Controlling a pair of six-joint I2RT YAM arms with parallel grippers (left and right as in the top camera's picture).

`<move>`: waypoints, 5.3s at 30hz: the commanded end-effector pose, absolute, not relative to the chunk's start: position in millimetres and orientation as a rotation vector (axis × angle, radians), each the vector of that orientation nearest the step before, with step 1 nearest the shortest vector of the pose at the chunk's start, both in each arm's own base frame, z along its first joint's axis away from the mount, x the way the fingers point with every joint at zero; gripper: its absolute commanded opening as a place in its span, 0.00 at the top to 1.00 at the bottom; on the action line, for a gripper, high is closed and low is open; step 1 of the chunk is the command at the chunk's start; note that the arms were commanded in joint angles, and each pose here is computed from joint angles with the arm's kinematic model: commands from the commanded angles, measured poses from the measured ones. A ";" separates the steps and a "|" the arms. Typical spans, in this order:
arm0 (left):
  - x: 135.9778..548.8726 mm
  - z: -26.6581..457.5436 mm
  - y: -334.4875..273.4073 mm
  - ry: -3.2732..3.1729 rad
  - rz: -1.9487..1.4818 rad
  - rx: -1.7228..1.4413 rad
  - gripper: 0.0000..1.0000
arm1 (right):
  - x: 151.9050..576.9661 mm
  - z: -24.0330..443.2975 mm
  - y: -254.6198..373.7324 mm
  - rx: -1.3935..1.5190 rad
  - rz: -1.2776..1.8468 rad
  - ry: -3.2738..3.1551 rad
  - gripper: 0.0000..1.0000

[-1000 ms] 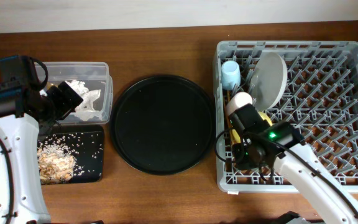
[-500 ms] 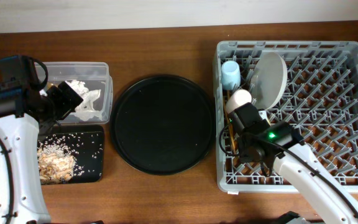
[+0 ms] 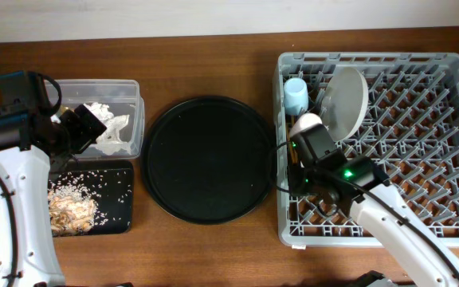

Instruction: Sort waste into correct bins and load items into the dishwasher rack

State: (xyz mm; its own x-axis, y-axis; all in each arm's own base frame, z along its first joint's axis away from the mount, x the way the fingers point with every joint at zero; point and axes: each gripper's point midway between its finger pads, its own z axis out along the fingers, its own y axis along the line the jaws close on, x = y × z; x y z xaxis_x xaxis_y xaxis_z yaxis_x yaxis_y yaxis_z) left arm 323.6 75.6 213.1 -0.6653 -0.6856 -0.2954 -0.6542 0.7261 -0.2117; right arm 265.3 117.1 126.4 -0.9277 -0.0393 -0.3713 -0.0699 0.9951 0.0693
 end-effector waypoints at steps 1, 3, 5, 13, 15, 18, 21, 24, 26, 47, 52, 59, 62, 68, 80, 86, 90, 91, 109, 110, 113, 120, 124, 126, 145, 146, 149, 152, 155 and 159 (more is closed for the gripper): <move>322.4 220.5 76.1 2.555 -0.126 -1.031 0.01 | 261.7 98.3 130.6 -0.096 0.177 2.836 0.56; 322.4 220.5 76.1 2.555 -0.126 -1.031 0.01 | 260.4 83.4 136.5 -0.105 0.197 2.889 0.68; 322.4 220.5 76.1 2.555 -0.126 -1.031 0.01 | 258.9 79.3 135.7 -0.106 0.186 2.906 0.77; 322.4 220.5 76.1 2.555 -0.126 -1.031 0.01 | 255.4 86.2 133.7 -0.106 0.190 2.897 0.85; 322.4 220.5 76.1 2.555 -0.126 -1.031 0.01 | 253.9 87.0 132.2 -0.108 0.182 2.900 0.85; 322.4 220.5 76.1 2.555 -0.126 -1.031 0.01 | 254.7 88.5 132.7 -0.110 0.184 2.897 0.82; 322.4 220.5 76.1 2.555 -0.126 -1.031 0.01 | 269.3 113.5 140.1 -0.147 0.210 2.840 0.67; 322.4 220.5 76.1 2.555 -0.126 -1.031 0.01 | 283.3 159.6 149.6 -0.180 0.252 2.775 0.65; 322.4 220.5 76.1 2.555 -0.126 -1.031 0.01 | 285.0 189.1 167.2 -0.261 0.338 2.727 0.59; 322.4 220.5 76.1 2.555 -0.126 -1.031 0.01 | 277.8 277.7 134.6 -0.186 0.355 2.423 0.02; 322.4 220.5 76.1 2.555 -0.126 -1.031 0.01 | 215.5 375.6 40.5 0.100 0.275 2.004 0.02; 322.4 220.5 76.1 2.555 -0.126 -1.031 0.01 | 147.2 385.8 -5.2 0.246 0.209 1.626 0.02; 322.4 220.5 76.1 2.555 -0.126 -1.031 0.01 | 178.9 356.3 -1.0 0.237 0.244 1.462 0.02; 322.4 220.5 76.1 2.555 -0.126 -1.031 0.01 | 220.3 292.0 -4.6 0.303 0.334 1.230 0.02; 322.4 220.5 76.1 2.555 -0.126 -1.031 0.01 | 245.8 155.9 8.6 0.184 0.208 1.642 0.02; 322.4 220.5 76.1 2.555 -0.126 -1.031 0.01 | 245.4 155.9 17.0 -0.186 -0.059 1.638 0.02; 322.4 220.5 76.1 2.555 -0.126 -1.031 0.01 | 245.4 156.0 17.0 -0.186 -0.059 1.638 0.02; 322.4 220.5 76.1 2.555 -0.126 -1.031 0.01 | 245.4 156.0 17.0 -0.186 -0.059 1.638 0.02; 317.0 232.7 74.4 2.519 -0.132 -1.014 0.01 | 245.4 156.0 17.0 -0.186 -0.059 1.638 0.02; 314.5 239.3 73.4 2.500 -0.136 -1.004 0.01 | 245.4 156.0 17.0 -0.185 -0.059 1.638 0.02; 295.3 282.5 59.1 2.380 -0.168 -0.910 0.01 | 245.4 156.0 17.0 -0.185 -0.059 1.638 0.02; 215.6 317.4 -18.1 2.268 -0.337 -0.522 0.01 | 245.4 156.0 17.0 -0.185 -0.059 1.638 0.02; 156.4 228.6 -31.6 2.346 -0.410 -0.459 0.01 | 245.4 156.0 17.0 -0.185 -0.059 1.638 0.02; 162.1 197.3 -26.6 2.249 -0.397 -0.451 0.01 | 245.4 156.0 17.0 -0.185 -0.059 1.638 0.02; 245.9 153.6 -16.2 1.654 0.035 0.163 0.01 | 245.4 156.0 17.0 -0.185 -0.059 1.638 0.02; 245.6 155.9 -14.8 1.641 0.074 0.194 0.01 | 245.4 156.0 17.0 -0.186 -0.059 1.638 0.02; 245.7 156.1 -10.3 1.640 0.119 0.201 0.01 | 245.4 156.0 17.0 -0.185 -0.059 1.638 0.02; 245.6 156.2 -10.7 1.639 0.117 0.202 0.01 | 245.4 156.0 17.0 -0.185 -0.059 1.638 0.02; 245.7 156.2 -10.6 1.639 0.117 0.201 0.01 | 245.4 156.0 17.0 -0.185 -0.059 1.638 0.02; 245.7 156.1 -10.6 1.640 0.117 0.201 0.01 | 245.4 156.0 17.0 -0.185 -0.059 1.638 0.02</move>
State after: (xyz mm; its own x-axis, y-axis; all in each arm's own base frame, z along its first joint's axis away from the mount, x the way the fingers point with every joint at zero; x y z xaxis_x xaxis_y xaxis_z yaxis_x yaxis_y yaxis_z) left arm 245.9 -13.9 156.8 -0.0696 0.1824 -0.9808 0.0758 0.9813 0.1771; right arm 245.5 17.1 158.7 -0.0615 -0.1607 -0.9851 -0.0819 0.9844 -0.1554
